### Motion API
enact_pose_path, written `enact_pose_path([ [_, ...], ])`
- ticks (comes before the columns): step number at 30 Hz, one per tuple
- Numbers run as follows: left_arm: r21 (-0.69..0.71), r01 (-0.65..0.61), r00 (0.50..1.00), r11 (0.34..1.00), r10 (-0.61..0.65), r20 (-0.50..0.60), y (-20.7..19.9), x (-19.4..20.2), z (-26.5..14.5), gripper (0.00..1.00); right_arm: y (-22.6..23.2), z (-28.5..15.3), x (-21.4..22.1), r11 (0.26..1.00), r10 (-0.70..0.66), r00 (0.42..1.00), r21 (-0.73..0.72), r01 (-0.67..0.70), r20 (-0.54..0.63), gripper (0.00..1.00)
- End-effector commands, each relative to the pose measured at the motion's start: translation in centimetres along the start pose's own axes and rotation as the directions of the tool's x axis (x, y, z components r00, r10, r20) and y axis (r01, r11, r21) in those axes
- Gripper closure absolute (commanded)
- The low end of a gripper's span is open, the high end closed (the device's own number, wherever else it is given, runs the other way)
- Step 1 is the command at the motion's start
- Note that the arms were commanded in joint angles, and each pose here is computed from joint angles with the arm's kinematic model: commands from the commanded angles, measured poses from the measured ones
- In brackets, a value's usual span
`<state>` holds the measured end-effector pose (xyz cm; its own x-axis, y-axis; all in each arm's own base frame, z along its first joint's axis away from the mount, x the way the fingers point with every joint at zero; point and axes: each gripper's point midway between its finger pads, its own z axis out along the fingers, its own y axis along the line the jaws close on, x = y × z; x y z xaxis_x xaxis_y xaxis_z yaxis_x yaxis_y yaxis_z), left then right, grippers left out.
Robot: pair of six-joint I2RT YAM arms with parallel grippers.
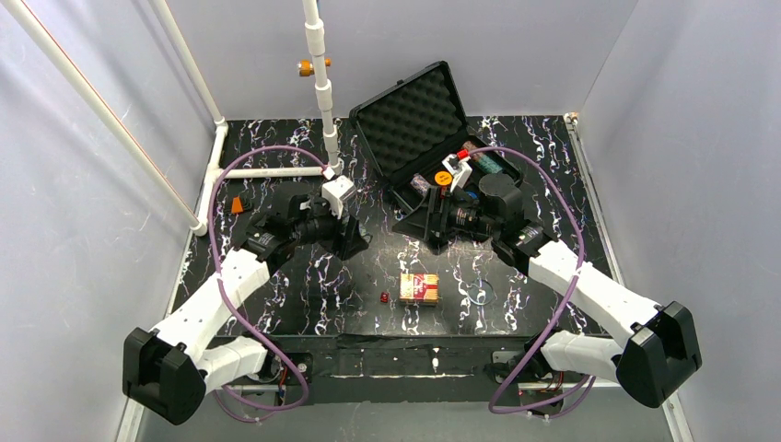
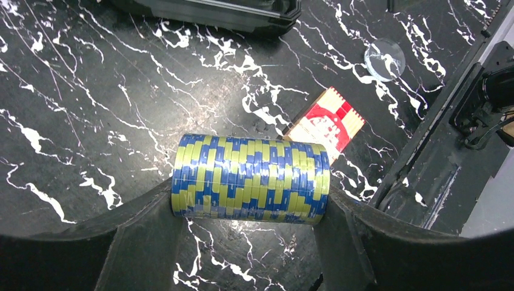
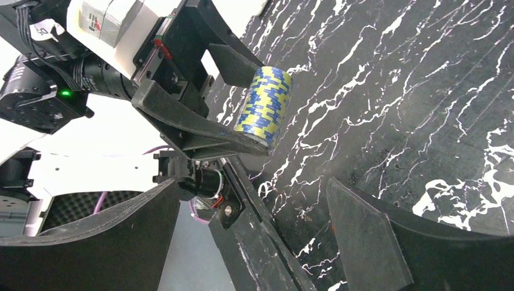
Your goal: Pack up texas hold em set
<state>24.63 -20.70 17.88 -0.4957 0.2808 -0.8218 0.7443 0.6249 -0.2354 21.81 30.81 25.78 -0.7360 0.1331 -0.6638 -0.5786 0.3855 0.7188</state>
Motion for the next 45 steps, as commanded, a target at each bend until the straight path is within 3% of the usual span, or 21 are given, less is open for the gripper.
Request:
enact_pose_path([
  [1,0.044,-0.119,0.982,0.992,0.111,0.153,-1.5,-3.4,-0.9,1.0,4.2,-0.6,-2.9,0.99,-0.05,0.996,-0.127,0.06,0.078,0.02],
  [13,0.078,-0.158,0.973,0.984,0.141,0.182,-2.7,-3.5,-1.1,1.0,4.3,0.0,-3.5,0.99,0.01,0.996,-0.139,0.002,0.089,0.02],
  [26,0.106,-0.299,0.928,0.948,0.263,0.263,-4.2,-3.7,-1.7,1.0,0.7,2.4,-0.2,0.983,0.184,0.976,0.013,-0.184,-0.117,0.02],
  [45,0.155,-0.361,0.913,0.92,0.314,0.262,-5.7,-2.5,-1.1,1.0,1.9,5.5,2.7,0.98,0.192,0.953,-0.004,-0.199,-0.236,0.08],
])
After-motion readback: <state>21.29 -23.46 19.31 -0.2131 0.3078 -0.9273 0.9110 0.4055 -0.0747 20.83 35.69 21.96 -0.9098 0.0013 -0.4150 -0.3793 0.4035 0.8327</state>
